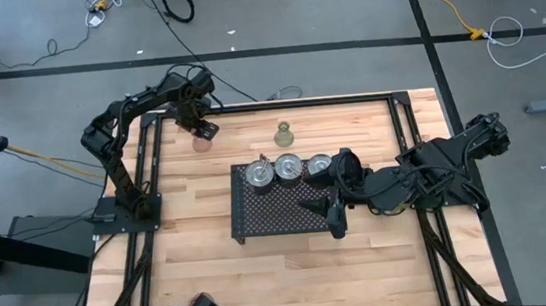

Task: Pick & Place candle stick holders
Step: Put the top pink glass candle holder on the shelf

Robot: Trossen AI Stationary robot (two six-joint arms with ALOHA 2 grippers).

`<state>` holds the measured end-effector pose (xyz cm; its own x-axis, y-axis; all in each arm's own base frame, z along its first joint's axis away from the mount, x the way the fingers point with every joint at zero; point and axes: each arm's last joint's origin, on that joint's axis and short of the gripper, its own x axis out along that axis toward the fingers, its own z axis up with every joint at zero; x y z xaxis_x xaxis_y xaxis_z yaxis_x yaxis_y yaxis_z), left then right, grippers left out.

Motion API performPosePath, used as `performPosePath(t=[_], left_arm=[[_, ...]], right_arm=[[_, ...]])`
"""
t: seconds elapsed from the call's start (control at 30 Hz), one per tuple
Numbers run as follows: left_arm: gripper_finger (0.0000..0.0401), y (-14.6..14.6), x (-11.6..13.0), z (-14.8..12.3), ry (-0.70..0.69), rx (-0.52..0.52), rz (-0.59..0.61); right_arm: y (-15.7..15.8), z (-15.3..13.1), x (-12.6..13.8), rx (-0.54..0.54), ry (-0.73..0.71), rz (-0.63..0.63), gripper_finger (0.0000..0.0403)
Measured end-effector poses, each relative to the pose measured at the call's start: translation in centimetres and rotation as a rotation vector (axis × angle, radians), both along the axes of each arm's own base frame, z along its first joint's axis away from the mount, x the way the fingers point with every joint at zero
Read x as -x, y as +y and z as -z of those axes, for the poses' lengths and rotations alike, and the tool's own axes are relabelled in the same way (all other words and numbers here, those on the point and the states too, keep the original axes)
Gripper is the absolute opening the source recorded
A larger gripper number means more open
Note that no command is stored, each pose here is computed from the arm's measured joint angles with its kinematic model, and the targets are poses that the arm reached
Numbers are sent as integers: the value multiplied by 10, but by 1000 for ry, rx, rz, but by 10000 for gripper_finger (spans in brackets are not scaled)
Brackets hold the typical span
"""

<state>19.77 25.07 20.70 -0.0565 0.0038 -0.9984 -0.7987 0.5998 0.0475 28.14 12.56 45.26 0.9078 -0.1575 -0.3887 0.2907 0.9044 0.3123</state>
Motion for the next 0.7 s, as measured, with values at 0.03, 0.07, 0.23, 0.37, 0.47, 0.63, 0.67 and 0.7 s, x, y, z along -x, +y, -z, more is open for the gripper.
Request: performPosePath(t=[0.03,0.07,0.23,0.37,0.47,0.63,0.67,0.7], left_arm=[[177,-2,1,0,12,17,0],[177,-3,2,0,25,35,0],[177,-12,8,-7,90,117,6],[177,-21,8,-21,92,119,44],[177,-33,9,-35,59,113,65],[177,-61,12,-63,22,109,100],[177,-68,13,-69,19,114,110],[177,-76,15,-74,12,121,120]], right_arm=[[0,0,0,1,0,0,274],[0,0,0,1,0,-1,274],[0,0,0,22,4,-9,274],[-1,0,-1,39,7,-12,274],[-3,0,-1,40,7,-5,274],[-7,0,-3,41,8,6,274],[-7,0,-3,42,8,8,274],[-8,0,-3,44,9,10,274]])
